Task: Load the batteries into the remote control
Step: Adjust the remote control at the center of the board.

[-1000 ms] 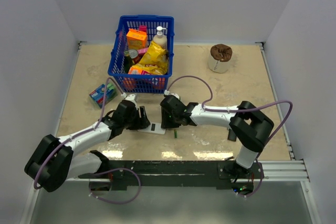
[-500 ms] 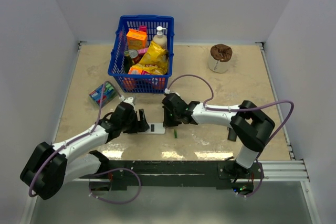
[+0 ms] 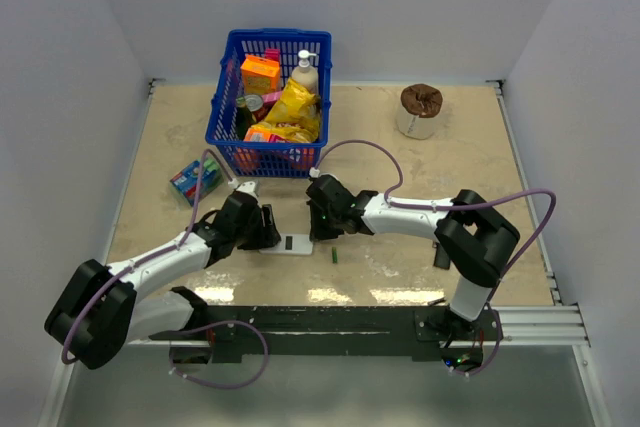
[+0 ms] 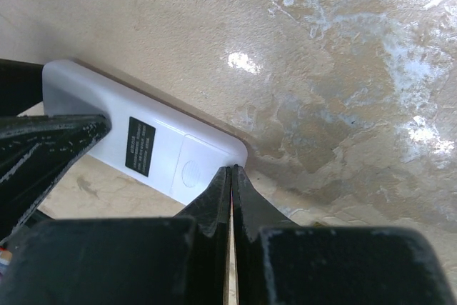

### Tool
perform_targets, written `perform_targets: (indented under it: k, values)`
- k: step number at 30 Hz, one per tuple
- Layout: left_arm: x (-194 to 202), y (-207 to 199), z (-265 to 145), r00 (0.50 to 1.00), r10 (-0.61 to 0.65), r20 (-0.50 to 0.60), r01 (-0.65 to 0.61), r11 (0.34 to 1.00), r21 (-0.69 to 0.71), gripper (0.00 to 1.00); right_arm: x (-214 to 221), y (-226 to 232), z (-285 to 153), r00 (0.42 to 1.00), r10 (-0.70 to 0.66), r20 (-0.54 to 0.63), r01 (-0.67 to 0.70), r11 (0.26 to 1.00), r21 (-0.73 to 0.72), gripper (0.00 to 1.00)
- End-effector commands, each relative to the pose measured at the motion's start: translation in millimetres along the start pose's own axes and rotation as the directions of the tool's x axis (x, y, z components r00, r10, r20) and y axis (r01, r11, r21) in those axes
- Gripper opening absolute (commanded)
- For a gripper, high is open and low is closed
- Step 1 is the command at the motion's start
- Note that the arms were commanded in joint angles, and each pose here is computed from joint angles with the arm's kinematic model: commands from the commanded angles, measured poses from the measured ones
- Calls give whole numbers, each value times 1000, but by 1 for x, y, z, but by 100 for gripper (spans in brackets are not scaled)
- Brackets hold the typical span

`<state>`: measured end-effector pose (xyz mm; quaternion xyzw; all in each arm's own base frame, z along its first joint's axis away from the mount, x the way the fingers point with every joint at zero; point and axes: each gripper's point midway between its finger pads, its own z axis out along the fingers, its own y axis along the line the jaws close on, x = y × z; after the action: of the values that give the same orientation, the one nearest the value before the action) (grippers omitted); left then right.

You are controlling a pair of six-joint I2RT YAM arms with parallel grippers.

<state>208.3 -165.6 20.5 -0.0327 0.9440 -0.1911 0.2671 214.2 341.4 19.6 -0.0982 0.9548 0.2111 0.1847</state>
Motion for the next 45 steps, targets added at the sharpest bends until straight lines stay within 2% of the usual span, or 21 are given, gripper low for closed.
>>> perform_targets:
  k: [1,3,9,13,15,20,25,28,36,39,41,43,44,45]
  values:
    - [63,1,7,972,4,-233,2,1000,28,59,93,-29,36,960,-64,-273,90,992,84,0]
    - [69,2,9,966,7,-257,-1,1000,23,54,95,-20,38,959,-69,-276,85,995,50,0]
    - [74,-7,12,963,31,-268,-18,999,51,52,81,10,43,973,-84,-216,73,996,-58,0]
    - [73,-14,13,963,51,-266,-35,997,65,52,61,33,39,984,-114,-135,96,986,-136,0]
    - [67,-14,12,968,51,-247,-40,998,47,61,50,37,29,988,-117,-96,104,986,-133,0]
    - [30,-3,4,991,70,-114,-78,994,-69,80,20,26,1,993,-117,18,118,993,-23,0]
    - [-8,0,-5,993,115,-19,-116,978,-175,89,-5,12,-23,988,-121,96,114,990,84,0]
    - [-30,-3,-13,991,121,47,-109,972,-210,99,-16,4,-33,984,-114,134,98,987,125,2]
    - [-65,1,-40,976,103,189,-50,962,-268,100,-37,2,-57,971,-114,210,91,989,119,8]
    - [-77,-1,-54,966,86,244,-21,965,-261,100,-56,-12,-74,960,-85,267,51,990,133,19]
    - [-90,-3,-70,950,73,304,4,969,-248,100,-73,-23,-97,941,-60,334,16,991,131,32]
    - [-106,-3,-88,927,65,370,35,966,-258,100,-91,-56,-116,923,-21,385,-52,982,179,46]
    - [-115,-3,-102,908,53,416,56,968,-245,100,-103,-63,-140,896,-5,444,-78,983,168,51]
    - [-126,-2,-117,888,48,457,80,963,-256,100,-112,-86,-154,881,2,473,-116,970,213,60]
